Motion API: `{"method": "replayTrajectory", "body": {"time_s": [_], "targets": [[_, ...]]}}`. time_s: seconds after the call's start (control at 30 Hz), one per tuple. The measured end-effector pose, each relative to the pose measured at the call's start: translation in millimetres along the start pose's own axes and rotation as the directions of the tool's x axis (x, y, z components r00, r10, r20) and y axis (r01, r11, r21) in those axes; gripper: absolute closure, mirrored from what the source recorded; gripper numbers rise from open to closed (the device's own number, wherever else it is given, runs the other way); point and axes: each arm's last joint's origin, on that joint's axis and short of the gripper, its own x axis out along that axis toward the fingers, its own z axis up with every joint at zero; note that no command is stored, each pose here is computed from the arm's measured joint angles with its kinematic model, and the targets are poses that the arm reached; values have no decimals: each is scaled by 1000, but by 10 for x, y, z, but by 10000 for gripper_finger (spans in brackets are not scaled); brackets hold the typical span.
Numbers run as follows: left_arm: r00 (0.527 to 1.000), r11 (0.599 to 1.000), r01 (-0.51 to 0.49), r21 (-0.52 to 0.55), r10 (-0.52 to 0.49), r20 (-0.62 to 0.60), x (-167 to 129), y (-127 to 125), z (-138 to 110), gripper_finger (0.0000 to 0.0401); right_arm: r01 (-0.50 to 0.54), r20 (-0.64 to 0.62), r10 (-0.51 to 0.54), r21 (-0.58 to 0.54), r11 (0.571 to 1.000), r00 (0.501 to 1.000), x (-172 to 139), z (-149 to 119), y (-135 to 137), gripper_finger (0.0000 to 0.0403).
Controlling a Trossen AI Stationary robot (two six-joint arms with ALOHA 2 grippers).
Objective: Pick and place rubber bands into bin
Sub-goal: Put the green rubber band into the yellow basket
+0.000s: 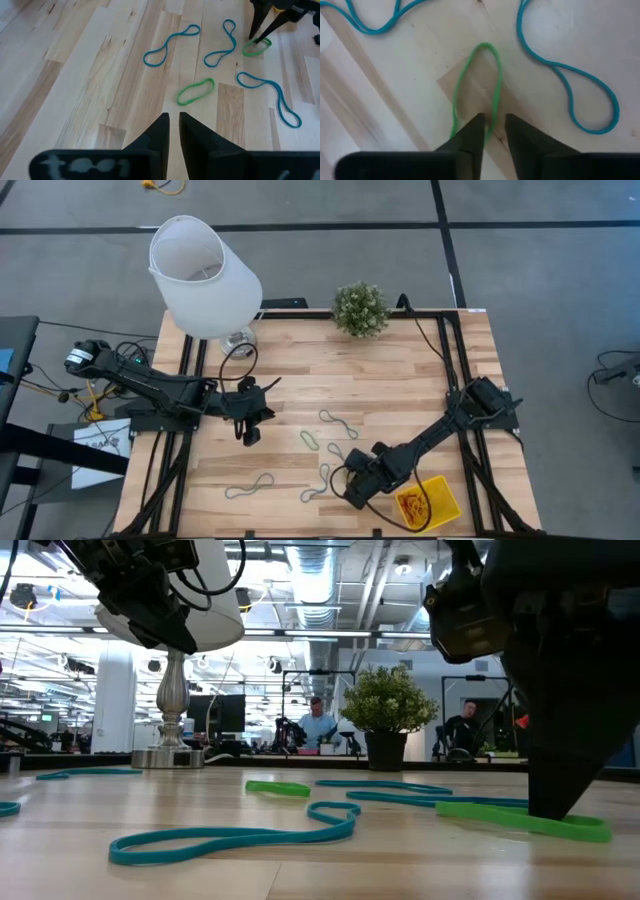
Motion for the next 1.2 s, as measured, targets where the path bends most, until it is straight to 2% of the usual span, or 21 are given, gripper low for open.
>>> {"method": "replayTrajectory", "body": {"time_s": [0.13,0.33,0.4,0.57,0.7,0.77,0.9,1.0,1.13,1.2], "targets": [[1000,1000,0,0,0,0,0,0,0,370,4,3,-4,-4,1000,1000,7,4,-6,392],[1000,1000,0,0,0,0,0,0,0,370,21,-35,-24,-82,996,999,-104,-7,47,400],[1000,1000,-1,0,1,-2,0,1,-2,370,44,-43,-47,-82,996,998,-268,4,81,400],[1000,1000,-1,0,1,-2,0,1,-2,370,107,34,-105,-64,992,994,-888,-25,176,401],[1000,1000,-1,0,1,-4,0,1,-3,370,172,15,-173,57,983,985,-1335,-206,164,402],[1000,1000,-1,0,1,-4,0,2,-4,370,232,-49,-227,141,962,973,-1465,-368,133,402],[1000,1000,-1,7,1,-4,0,2,-4,370,330,-179,-290,266,906,940,-1577,-726,120,402],[1000,1000,-1,7,1,-3,0,1,-3,370,348,-248,-275,326,879,929,-1614,-964,157,402],[1000,1000,-1,7,1,-3,0,1,-3,370,336,-248,-254,382,861,935,-1662,-1186,184,402],[1000,1000,-1,7,1,-3,0,1,-3,370,373,-243,-296,399,837,924,-1690,-1256,143,402]]}}
